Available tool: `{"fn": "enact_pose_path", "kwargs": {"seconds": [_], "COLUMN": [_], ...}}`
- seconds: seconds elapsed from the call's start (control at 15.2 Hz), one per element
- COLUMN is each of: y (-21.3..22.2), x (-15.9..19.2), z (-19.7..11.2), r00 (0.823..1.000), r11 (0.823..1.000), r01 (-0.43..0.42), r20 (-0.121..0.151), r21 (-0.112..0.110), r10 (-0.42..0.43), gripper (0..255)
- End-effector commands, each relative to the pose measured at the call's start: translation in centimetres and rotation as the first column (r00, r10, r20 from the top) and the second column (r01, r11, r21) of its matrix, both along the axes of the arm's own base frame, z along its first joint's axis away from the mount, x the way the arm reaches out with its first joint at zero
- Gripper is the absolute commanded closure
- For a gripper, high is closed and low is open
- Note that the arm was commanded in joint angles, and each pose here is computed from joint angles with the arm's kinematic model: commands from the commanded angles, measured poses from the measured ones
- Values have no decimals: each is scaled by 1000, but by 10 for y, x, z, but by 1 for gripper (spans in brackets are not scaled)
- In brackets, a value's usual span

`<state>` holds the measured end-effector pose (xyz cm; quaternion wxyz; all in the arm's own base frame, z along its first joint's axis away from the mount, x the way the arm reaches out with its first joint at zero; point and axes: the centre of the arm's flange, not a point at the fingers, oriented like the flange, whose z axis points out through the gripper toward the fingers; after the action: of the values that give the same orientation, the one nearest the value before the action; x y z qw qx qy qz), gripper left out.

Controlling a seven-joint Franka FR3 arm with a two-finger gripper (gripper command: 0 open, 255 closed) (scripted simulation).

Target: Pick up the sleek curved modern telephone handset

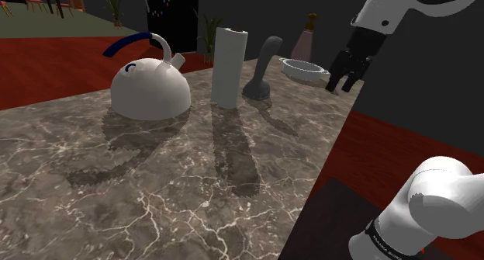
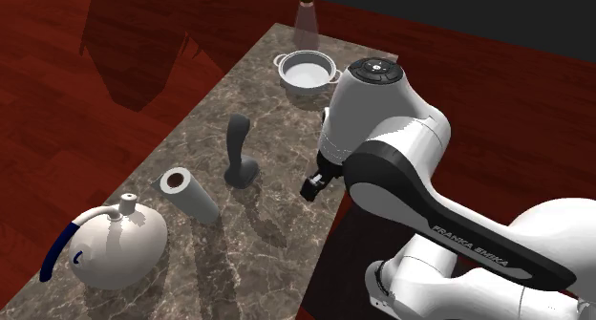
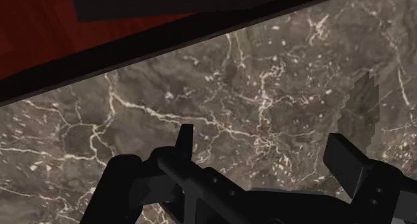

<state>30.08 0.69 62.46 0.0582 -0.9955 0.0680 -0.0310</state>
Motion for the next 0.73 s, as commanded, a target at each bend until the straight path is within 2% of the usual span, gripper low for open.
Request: {"fn": "enact_pose_path", "kwargs": {"seconds": [0.0,0.33,0.66], "y": [0,14,17], "x": [0,56,114], "z": [0,26,52], "r00": [1000,988,950], "r11": [1000,986,944], "r01": [0,157,310], "r20": [0,-24,-57], "r21": [0,58,111], "r10": [0,-156,-306], "gripper": [0,0,0]}}
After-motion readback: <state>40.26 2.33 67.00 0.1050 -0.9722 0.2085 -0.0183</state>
